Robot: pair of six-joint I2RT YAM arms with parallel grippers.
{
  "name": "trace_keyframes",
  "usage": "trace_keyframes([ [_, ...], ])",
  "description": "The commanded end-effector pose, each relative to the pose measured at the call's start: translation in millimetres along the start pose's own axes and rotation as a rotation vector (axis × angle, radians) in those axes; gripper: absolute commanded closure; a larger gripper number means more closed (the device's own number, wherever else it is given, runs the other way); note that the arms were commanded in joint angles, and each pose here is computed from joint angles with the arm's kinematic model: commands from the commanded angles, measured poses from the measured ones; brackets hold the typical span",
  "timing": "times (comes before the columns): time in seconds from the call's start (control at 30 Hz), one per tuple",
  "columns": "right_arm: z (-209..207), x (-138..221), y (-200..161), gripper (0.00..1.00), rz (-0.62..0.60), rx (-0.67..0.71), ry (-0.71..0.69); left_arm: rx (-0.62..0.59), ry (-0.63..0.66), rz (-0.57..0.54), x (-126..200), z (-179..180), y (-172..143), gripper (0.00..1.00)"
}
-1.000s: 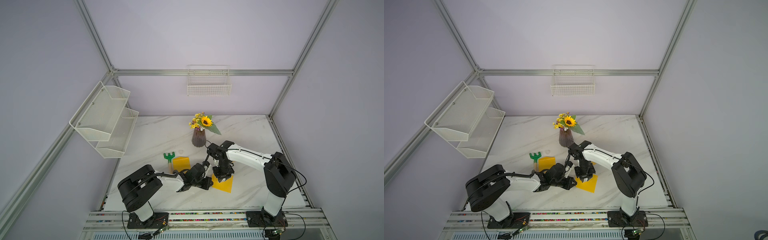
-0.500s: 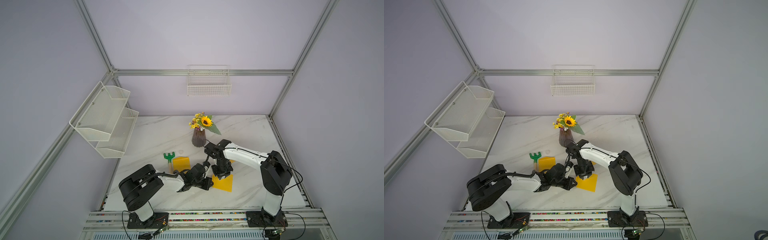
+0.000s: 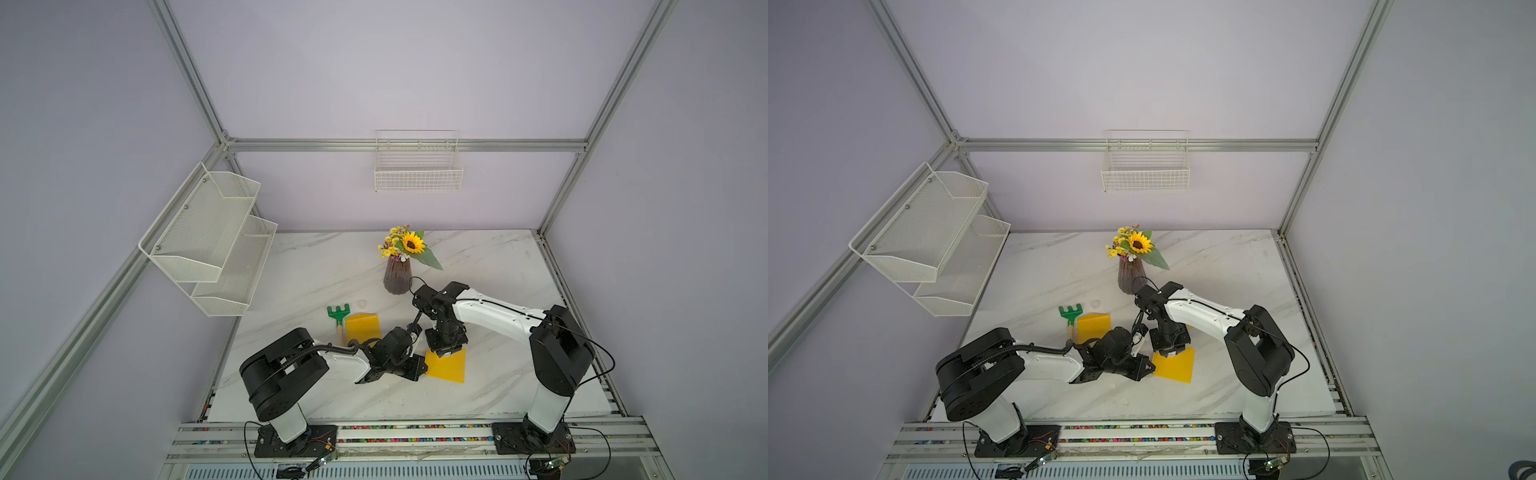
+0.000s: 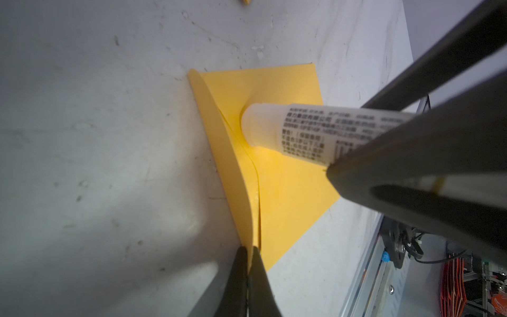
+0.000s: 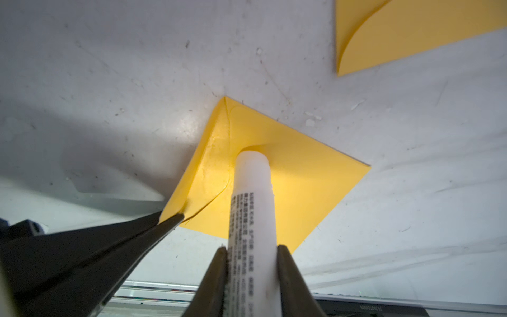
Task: Seal the envelope with a glue stick
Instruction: Apply the envelope at the center of the board.
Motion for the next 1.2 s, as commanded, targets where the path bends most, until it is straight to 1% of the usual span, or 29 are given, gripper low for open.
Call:
trace_keyframes([
  [0.0, 19, -4, -15, 1.00, 0.072, 0.014, 0.122, -0.044, 0.018, -0.004, 0, -4, 6, 0.99],
  [0.17, 23, -2, -25, 1.00, 0.122, 0.028, 0.158, -0.058, 0.044, -0.004, 2, -2, 6, 0.99],
  [0.23, 23, -3, -24, 1.00, 0.129, 0.034, 0.145, -0.061, 0.047, -0.001, 2, -2, 6, 0.99],
  [0.33, 12, -9, -19, 1.00, 0.123, 0.023, 0.069, -0.066, 0.050, 0.004, 2, -2, 5, 0.99],
  [0.47, -27, -8, 3, 1.00, 0.041, 0.000, -0.186, -0.067, 0.053, 0.002, 2, -1, 6, 1.00],
  [0.5, -33, -8, 7, 1.00, 0.029, -0.002, -0.219, -0.067, 0.053, 0.003, 2, -1, 6, 1.00],
  [0.57, -35, -8, 15, 1.00, 0.012, -0.002, -0.231, -0.067, 0.053, 0.002, 2, -2, 6, 1.00],
  [0.63, -31, -10, 17, 1.00, 0.022, 0.005, -0.212, -0.070, 0.051, 0.003, 2, -2, 6, 1.00],
  [0.7, -17, -15, 13, 1.00, 0.058, 0.024, -0.136, -0.069, 0.054, 0.004, 2, -2, 6, 1.00],
  [0.87, 24, -13, -13, 1.00, 0.173, 0.072, 0.154, -0.070, 0.054, 0.007, 0, -2, 6, 1.00],
  [0.93, 27, -12, -21, 1.00, 0.200, 0.085, 0.189, -0.071, 0.053, 0.008, 0, -2, 7, 1.00],
  [0.97, 25, -13, -23, 1.00, 0.201, 0.087, 0.182, -0.071, 0.055, 0.009, 0, -2, 7, 1.00],
  [1.0, 20, -14, -23, 1.00, 0.198, 0.083, 0.156, -0.071, 0.055, 0.009, 0, -2, 7, 1.00],
  [1.03, 11, -16, -20, 1.00, 0.182, 0.070, 0.095, -0.072, 0.054, 0.010, 0, -2, 6, 1.00],
  [1.17, -52, -11, 6, 1.00, 0.051, 0.042, -0.312, -0.073, 0.056, 0.008, 0, -3, 7, 1.00],
])
Point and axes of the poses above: each gripper's point midway between its finger pads, its own x axis back along the fingers, its own z axis along the line the jaws close on, y = z × x, the point moved 1 cm from there along x, back along the fingers, and after that the axes turned 2 degrees about -x, right-handed, at the moved point
